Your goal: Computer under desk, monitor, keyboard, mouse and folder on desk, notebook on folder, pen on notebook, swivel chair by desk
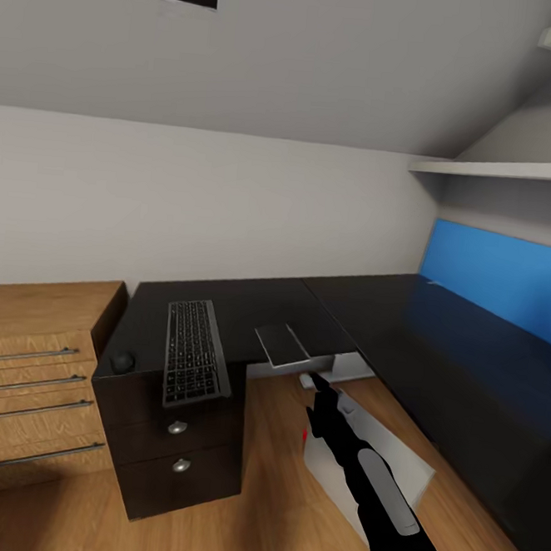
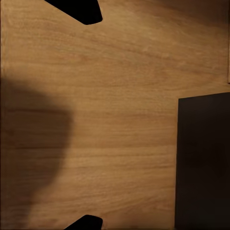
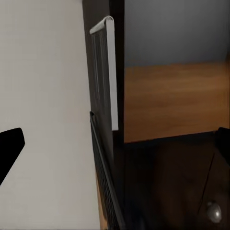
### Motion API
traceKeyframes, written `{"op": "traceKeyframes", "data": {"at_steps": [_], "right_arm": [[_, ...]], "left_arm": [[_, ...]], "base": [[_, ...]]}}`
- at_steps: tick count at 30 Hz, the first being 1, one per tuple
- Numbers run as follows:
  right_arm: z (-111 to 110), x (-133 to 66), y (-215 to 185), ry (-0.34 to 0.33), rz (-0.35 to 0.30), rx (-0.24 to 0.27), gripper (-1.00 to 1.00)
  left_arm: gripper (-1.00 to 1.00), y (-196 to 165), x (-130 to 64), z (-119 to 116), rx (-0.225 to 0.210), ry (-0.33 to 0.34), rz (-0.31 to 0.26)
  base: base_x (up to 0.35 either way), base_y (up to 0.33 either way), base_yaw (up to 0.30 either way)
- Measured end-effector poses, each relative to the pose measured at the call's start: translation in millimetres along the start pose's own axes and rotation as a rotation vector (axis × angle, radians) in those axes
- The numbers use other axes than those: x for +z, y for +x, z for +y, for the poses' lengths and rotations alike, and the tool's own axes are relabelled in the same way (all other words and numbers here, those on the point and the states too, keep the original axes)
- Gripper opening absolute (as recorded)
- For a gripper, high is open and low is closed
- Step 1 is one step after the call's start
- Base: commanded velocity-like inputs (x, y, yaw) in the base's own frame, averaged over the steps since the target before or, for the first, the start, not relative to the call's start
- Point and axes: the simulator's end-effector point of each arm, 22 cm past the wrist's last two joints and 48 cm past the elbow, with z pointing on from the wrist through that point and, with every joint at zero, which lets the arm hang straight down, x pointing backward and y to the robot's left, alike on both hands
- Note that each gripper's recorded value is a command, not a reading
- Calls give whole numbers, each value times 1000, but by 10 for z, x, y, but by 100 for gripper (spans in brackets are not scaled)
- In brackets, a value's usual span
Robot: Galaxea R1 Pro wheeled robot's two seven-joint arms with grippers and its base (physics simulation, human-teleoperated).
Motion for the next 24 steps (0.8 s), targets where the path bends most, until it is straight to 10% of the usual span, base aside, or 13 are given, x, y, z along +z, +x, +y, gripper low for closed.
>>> {"op": "traceKeyframes", "data": {"at_steps": [14, 24], "right_arm": [[-451, 7, -16, 100, -12, -8, 100], [-953, -33, 0, 264, -35, -185, 100]], "left_arm": [[100, 3, -5, -12, 0, 1, 0], [100, -106, -121, -16, 0, -2, 8]], "base": [[-93, -93, 0], [-3, -3, 0]]}}
